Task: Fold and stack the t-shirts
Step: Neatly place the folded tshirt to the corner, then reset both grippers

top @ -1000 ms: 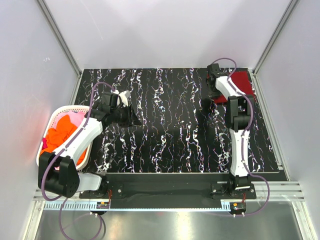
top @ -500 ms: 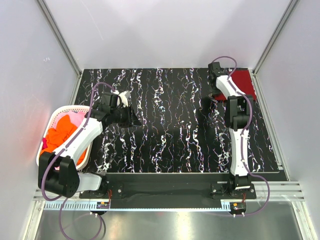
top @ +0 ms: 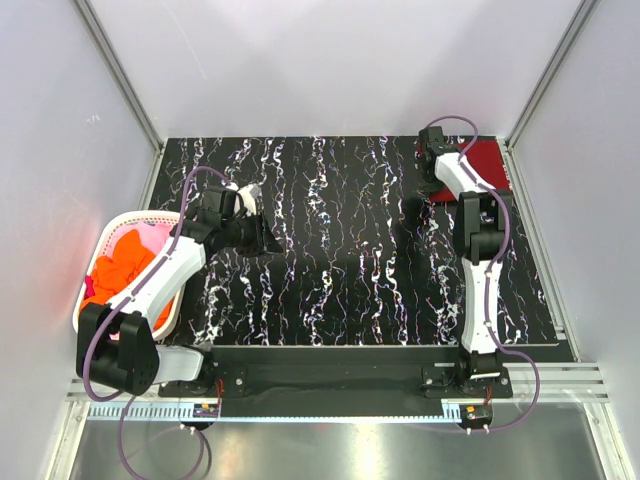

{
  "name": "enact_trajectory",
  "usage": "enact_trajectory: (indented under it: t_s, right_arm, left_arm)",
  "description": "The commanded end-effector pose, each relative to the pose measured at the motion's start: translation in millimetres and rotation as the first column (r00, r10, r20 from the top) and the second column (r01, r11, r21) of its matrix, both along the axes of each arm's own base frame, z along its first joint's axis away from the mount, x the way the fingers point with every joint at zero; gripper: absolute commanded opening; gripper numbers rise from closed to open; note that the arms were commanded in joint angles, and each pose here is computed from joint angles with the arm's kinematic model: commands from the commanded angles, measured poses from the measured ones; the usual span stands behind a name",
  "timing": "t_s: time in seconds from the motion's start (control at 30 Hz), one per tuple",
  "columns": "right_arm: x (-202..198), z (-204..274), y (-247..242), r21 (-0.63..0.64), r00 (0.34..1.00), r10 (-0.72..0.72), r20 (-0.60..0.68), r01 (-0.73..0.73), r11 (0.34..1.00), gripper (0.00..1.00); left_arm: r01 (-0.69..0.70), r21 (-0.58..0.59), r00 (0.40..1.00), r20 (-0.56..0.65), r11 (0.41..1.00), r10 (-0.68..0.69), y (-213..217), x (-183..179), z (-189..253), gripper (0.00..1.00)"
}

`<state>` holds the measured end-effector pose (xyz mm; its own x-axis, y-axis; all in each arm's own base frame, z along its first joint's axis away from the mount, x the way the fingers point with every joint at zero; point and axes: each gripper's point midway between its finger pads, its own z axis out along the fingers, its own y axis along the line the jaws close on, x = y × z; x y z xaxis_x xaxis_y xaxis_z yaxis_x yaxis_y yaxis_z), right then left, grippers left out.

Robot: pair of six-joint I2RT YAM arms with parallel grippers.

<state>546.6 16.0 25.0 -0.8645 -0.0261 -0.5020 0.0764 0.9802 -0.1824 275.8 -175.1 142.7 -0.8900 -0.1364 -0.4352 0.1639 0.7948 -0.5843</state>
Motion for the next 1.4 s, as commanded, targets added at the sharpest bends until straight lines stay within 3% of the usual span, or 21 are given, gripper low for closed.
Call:
enact_trajectory:
  t_s: [0.0,0.1,0.3,0.4,0.43,0.53,0.6,0.63,0.67,0.87,0.9,0.93,1.17,1.37]
  right_arm:
    - [0,41,11,0.052,0.998,-0.007,0.069,0.004,0.999,0.11]
    - [-9,54,12,0.072,0.997,-0.03,0.068,0.025,0.997,0.11]
    - [-33,85,22,0.138,0.995,-0.061,0.077,0.05,0.989,0.22]
    - [-54,110,39,0.229,0.994,-0.057,0.098,0.033,0.973,0.32]
    - [-67,126,51,0.299,0.993,-0.051,0.11,0.016,0.954,0.39]
    - [-97,138,72,0.42,0.995,-0.039,0.094,-0.004,0.908,0.47]
    - [-117,170,84,0.483,0.989,-0.011,0.151,-0.064,0.873,0.66]
    - [-130,168,87,0.505,0.991,-0.012,0.136,-0.059,0.861,0.79]
    - [-142,189,89,0.526,0.983,-0.009,0.183,-0.09,0.846,0.99]
    - [-198,229,108,0.657,0.971,-0.01,0.239,-0.154,0.738,1.0]
    - [-203,233,109,0.667,0.969,-0.021,0.246,-0.154,0.729,1.0]
    - [-212,229,112,0.691,0.973,-0.026,0.228,-0.143,0.708,1.0]
    - [-262,248,117,0.735,0.956,-0.021,0.293,-0.211,0.645,1.0]
    - [-282,266,108,0.721,0.922,-0.071,0.382,-0.249,0.647,1.0]
  left_arm:
    - [0.008,-0.033,0.998,0.056,0.999,-0.006,-4,5,12,0.32]
    - [0.011,-0.036,0.998,0.057,0.999,-0.009,-5,6,13,0.32]
    - [0.033,-0.048,0.996,0.081,0.998,-0.029,-8,8,21,0.32]
    - [0.062,-0.071,0.992,0.118,0.996,-0.054,-12,9,36,0.32]
    - [0.064,-0.077,0.988,0.142,0.995,-0.052,-13,12,45,0.32]
    - [0.089,-0.105,0.974,0.218,0.99,-0.065,-17,13,73,0.33]
    - [0.105,-0.121,0.96,0.27,0.987,-0.069,-17,11,92,0.34]
    - [0.113,-0.129,0.952,0.299,0.985,-0.07,-19,11,102,0.35]
    - [0.12,-0.136,0.942,0.329,0.983,-0.07,-18,9,112,0.37]
    - [0.155,-0.17,0.889,0.454,0.973,-0.062,-16,-10,154,0.52]
    - [0.152,-0.169,0.883,0.465,0.974,-0.057,-15,-12,157,0.66]
    - [0.153,-0.17,0.876,0.48,0.974,-0.054,-14,-14,161,0.99]
    - [0.125,-0.166,0.84,0.543,0.978,-0.015,-6,-22,181,0.99]
    - [0.134,-0.181,0.837,0.546,0.974,-0.014,-6,-30,184,0.99]
